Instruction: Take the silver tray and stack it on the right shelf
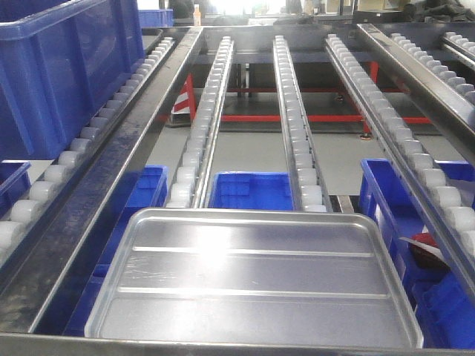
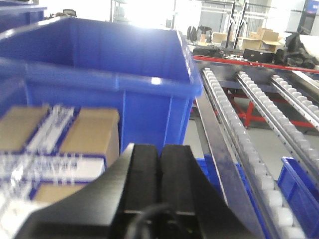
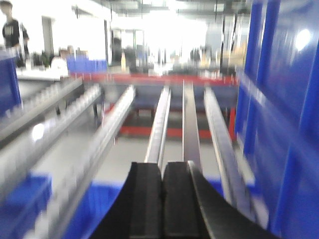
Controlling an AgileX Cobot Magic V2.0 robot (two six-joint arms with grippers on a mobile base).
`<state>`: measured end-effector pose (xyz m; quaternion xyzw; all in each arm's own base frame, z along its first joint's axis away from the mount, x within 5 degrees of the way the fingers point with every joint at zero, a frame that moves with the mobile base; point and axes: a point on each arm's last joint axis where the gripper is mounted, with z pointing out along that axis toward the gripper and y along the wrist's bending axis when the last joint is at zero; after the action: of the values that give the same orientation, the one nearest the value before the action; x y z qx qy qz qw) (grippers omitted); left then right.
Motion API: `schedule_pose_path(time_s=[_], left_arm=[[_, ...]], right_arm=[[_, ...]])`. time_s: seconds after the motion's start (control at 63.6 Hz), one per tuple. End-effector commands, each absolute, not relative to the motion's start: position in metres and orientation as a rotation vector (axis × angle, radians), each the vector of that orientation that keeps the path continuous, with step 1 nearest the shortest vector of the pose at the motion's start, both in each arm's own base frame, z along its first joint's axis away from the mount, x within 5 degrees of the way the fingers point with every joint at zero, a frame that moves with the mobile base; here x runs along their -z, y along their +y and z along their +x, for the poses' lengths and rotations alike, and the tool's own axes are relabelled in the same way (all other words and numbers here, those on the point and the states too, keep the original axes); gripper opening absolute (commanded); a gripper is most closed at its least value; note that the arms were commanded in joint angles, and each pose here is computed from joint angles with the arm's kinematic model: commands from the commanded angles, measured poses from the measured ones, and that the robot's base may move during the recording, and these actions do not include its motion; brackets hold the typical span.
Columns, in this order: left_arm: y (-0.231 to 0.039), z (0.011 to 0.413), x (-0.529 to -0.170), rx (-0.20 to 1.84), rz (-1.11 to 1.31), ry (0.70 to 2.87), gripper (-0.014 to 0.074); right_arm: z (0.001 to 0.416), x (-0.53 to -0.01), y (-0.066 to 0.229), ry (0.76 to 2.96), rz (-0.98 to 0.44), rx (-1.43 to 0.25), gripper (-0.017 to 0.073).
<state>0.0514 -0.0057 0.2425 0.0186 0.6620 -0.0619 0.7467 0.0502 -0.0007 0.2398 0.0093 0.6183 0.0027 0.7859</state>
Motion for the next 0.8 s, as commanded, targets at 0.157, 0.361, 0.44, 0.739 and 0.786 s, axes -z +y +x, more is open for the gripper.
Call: schedule_pose_path(time_s=[0.157,0.361,0.44,0.739,0.786], left_arm=[[-0.006,0.056,-0.346,0.123,0.042,1.491,-0.0101],[-0.015,0.088,-0.379,0.206,0.056,1.645,-0.0089],[-0.024,0.100,-0.383,0.237,0.153,1.671,-0.0089],[-0.080,0.130,-0.365,0.460,0.518,1.835,0.0257],[-0.089,0.133,-0.362,0.513,0.541,1.857,0.0293]], right_arm=[[0.044,-0.328,0.000,1.240,0.006,-0.013,0.0060],[0.070,-0.364,0.006,1.385,-0.054,-0.085,0.0067],[0.080,-0.374,0.012,1.440,-0.099,-0.131,0.0130],[0.115,-0.373,0.055,1.632,-0.356,-0.356,0.0449],[0.120,-0.367,0.065,1.679,-0.391,-0.400,0.0472]])
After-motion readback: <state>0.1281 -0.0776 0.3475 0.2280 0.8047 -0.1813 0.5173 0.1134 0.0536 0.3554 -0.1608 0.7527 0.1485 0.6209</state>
